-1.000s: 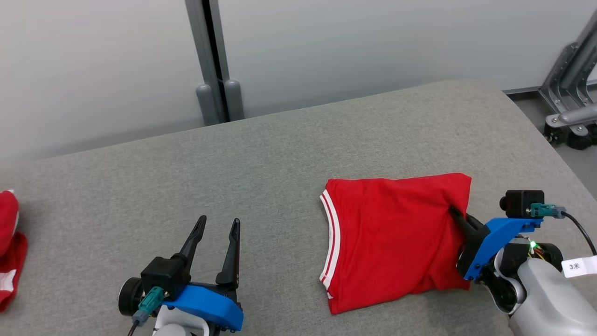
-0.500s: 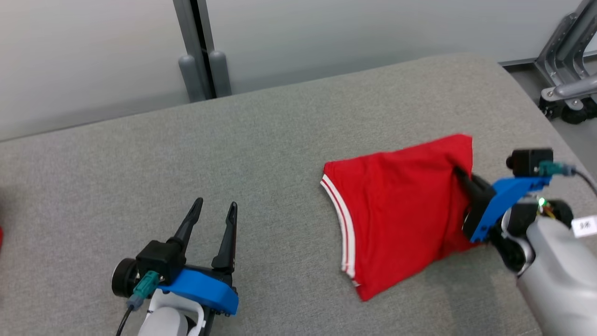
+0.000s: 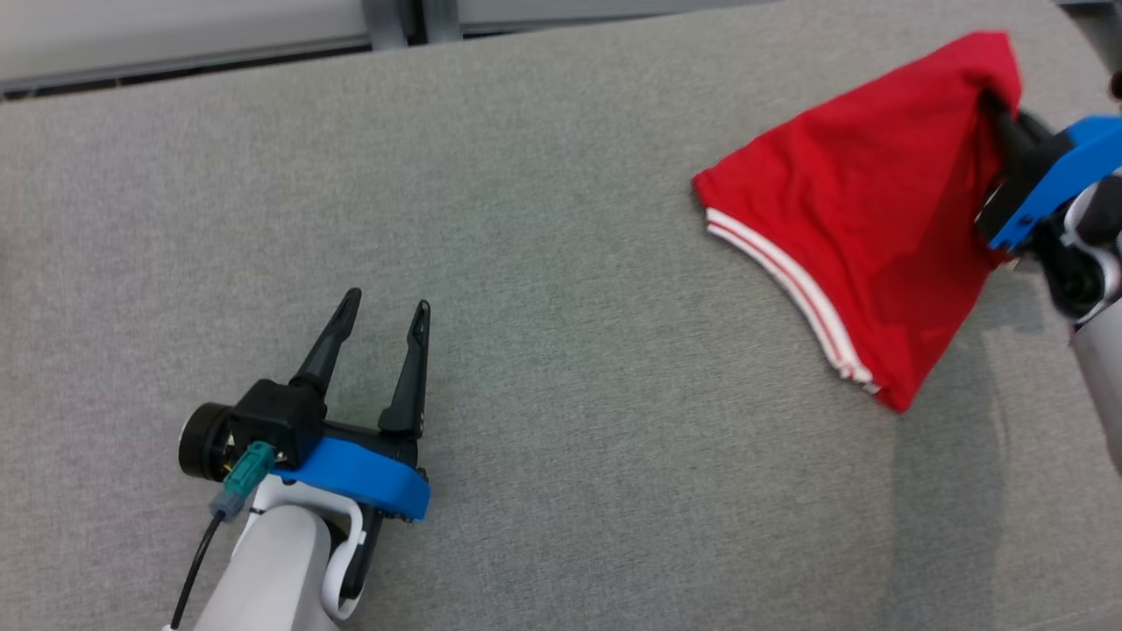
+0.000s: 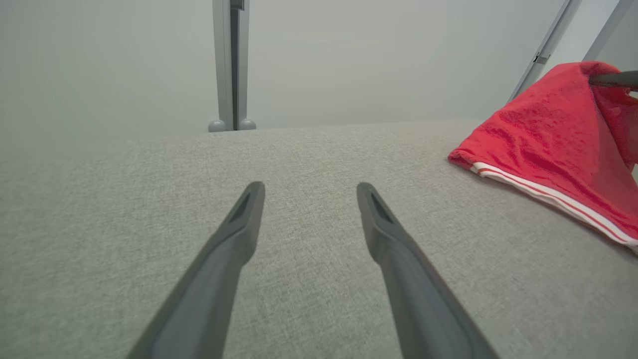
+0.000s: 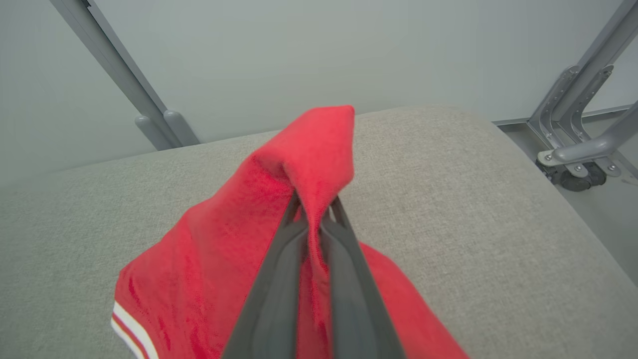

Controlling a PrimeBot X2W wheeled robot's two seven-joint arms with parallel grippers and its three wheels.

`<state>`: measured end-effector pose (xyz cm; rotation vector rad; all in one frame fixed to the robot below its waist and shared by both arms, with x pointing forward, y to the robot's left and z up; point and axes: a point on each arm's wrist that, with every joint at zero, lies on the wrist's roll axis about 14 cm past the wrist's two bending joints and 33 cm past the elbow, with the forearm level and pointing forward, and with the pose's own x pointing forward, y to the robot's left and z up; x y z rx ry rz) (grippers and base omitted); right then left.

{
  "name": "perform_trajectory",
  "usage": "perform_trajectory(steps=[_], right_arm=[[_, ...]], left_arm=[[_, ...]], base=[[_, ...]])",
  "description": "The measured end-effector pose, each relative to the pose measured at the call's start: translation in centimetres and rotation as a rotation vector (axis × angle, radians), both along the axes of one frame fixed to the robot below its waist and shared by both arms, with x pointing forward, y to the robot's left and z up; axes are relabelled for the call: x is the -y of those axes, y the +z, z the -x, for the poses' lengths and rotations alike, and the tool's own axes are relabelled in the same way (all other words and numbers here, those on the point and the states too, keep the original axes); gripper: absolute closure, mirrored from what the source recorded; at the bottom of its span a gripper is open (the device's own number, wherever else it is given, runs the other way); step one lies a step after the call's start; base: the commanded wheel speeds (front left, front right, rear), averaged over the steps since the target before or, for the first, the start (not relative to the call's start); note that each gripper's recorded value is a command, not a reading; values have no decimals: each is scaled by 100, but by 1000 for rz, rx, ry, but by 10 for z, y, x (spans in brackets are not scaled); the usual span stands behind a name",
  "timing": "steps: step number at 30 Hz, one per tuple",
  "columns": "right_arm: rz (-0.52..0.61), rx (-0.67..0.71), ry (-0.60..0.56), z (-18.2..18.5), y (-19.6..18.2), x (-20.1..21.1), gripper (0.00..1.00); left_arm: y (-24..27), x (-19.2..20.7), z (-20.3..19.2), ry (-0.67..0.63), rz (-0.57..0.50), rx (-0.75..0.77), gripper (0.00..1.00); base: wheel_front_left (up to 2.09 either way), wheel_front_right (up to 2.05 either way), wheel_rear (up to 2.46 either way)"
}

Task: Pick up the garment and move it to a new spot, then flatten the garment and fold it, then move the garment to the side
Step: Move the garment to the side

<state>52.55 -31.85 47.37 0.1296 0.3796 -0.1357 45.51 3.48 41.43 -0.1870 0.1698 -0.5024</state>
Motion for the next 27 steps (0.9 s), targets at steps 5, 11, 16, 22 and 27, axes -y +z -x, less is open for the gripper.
perform_trajectory(steps=[5, 11, 16, 22, 27], right_arm=[[5, 36, -47, -27, -1, 11, 100], [33, 35, -111, -39, -8, 30, 100], [95, 18, -135, -38, -6, 45, 100], [152, -59, -137, -29, -11, 58, 100], [176, -112, -143, -19, -16, 64, 100]], left_arm=[[-15, -10, -9, 21, -14, -23, 0], [-26, -17, -15, 33, -22, -39, 0], [-29, -17, -17, 33, -23, -43, 0], [-29, -14, -17, 31, -18, -45, 0], [-27, -11, -18, 28, -12, -40, 0]], base=[[0, 0, 0], [0, 0, 0], [0, 0, 0], [0, 0, 0], [0, 0, 0]])
